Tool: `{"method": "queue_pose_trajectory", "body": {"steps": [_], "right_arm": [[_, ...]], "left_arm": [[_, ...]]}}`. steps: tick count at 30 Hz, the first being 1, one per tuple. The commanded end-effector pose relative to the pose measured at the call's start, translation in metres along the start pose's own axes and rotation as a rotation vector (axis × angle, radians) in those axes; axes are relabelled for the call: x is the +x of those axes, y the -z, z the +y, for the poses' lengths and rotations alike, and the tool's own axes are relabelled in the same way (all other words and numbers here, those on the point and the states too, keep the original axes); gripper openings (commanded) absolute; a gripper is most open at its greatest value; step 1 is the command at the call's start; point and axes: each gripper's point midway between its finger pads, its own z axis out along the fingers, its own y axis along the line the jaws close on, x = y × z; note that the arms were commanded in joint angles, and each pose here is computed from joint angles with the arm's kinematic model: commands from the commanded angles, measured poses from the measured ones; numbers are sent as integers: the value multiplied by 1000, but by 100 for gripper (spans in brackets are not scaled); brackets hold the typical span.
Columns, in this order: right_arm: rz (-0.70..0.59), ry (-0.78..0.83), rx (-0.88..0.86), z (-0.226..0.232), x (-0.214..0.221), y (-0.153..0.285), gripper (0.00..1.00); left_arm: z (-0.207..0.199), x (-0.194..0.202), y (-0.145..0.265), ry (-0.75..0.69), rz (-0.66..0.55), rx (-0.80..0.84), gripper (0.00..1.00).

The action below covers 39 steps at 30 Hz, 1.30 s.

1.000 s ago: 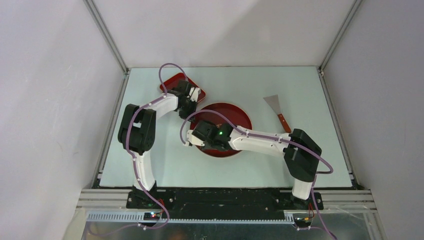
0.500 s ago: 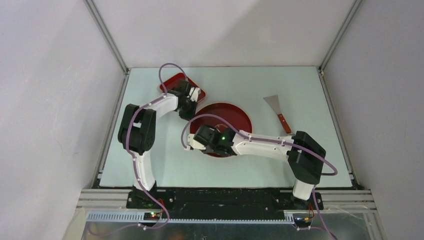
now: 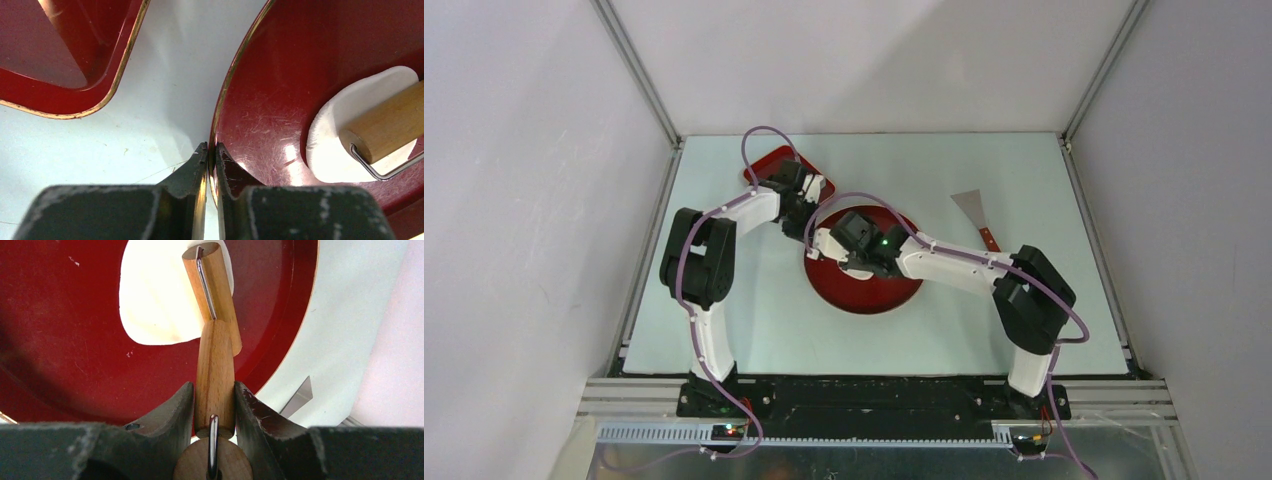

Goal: Roll out the dumpling wrappers from the dough
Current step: Flatten out the dough on the work surface.

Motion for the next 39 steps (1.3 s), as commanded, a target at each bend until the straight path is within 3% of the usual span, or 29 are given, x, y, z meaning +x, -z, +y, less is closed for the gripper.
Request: {"method": "queue_pose_trajectory", "body": {"steps": [1, 11, 24, 39], "right_arm": [[82, 40, -231, 46, 35, 7, 0], [118, 221, -324, 98, 57, 15, 0], [110, 275, -391, 132, 76, 28, 0], [-21, 286, -168, 113, 61, 33, 0]], "left_arm": [[7, -13, 3, 1, -30, -16, 14], [7, -12, 3, 3, -29, -17, 14], [9, -13, 4, 9, -31, -14, 14], [9, -13, 4, 9, -31, -14, 14]]}}
